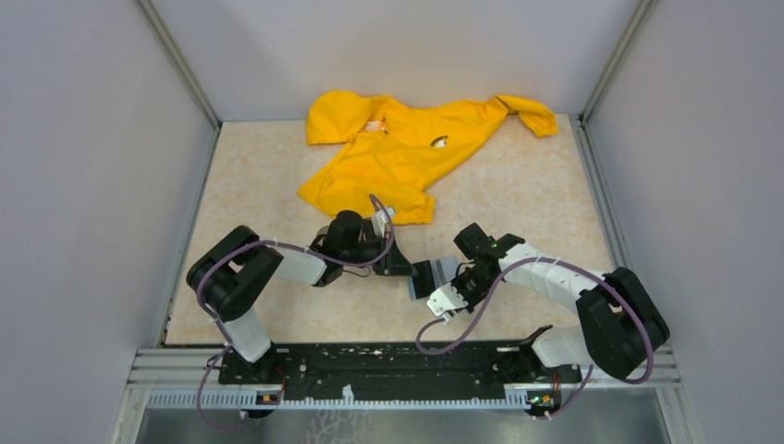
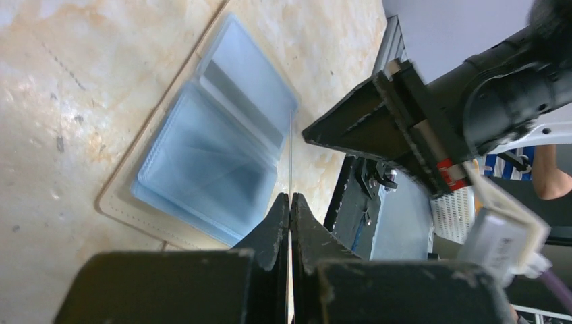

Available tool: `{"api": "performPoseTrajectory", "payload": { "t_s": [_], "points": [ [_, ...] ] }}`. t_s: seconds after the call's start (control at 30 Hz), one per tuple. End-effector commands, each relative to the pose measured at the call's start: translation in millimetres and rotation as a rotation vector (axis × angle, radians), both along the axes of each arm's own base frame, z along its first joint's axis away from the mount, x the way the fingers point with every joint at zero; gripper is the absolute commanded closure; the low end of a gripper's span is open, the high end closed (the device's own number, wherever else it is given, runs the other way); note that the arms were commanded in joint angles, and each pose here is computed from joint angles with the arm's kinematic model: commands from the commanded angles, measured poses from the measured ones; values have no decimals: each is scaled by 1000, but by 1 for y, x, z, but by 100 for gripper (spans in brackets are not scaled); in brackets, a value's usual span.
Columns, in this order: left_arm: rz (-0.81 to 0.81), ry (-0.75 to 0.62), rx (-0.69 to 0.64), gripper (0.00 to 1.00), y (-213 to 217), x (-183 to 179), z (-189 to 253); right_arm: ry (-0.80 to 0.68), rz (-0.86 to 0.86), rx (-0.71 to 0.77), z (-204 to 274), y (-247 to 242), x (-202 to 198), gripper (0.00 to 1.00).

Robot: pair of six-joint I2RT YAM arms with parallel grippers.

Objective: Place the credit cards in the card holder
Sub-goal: Insert the credit card into the card holder.

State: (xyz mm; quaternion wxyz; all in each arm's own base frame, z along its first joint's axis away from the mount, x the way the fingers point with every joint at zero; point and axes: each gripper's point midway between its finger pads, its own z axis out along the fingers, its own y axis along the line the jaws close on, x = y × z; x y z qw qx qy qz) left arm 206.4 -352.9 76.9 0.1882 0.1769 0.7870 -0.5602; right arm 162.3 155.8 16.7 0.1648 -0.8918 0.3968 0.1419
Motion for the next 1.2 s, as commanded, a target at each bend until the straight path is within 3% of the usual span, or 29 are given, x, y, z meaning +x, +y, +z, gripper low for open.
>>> {"api": "performPoseTrajectory", "payload": {
  "t_s": [0.0,0.07,0.17,0.23,0.43,0.67,1.17],
  "points": [
    [104,18,-9,100,-2,3,-3,145,-115,199,49,32,-5,98],
    [165,25,-21,100,-1,5,-3,187,-207,233,58,35,1,94],
    [245,42,-56,100,3,6,-2,196,-411,275,66,34,25,69],
    [292,44,-84,100,7,6,1,194,-522,305,70,31,41,60],
    [378,45,-157,100,9,5,10,191,-703,286,57,17,66,48],
    [403,92,-218,100,4,5,9,179,-834,191,36,2,79,39],
    [446,111,-130,100,3,12,-17,182,-876,151,26,-3,83,40]
  ]
}}
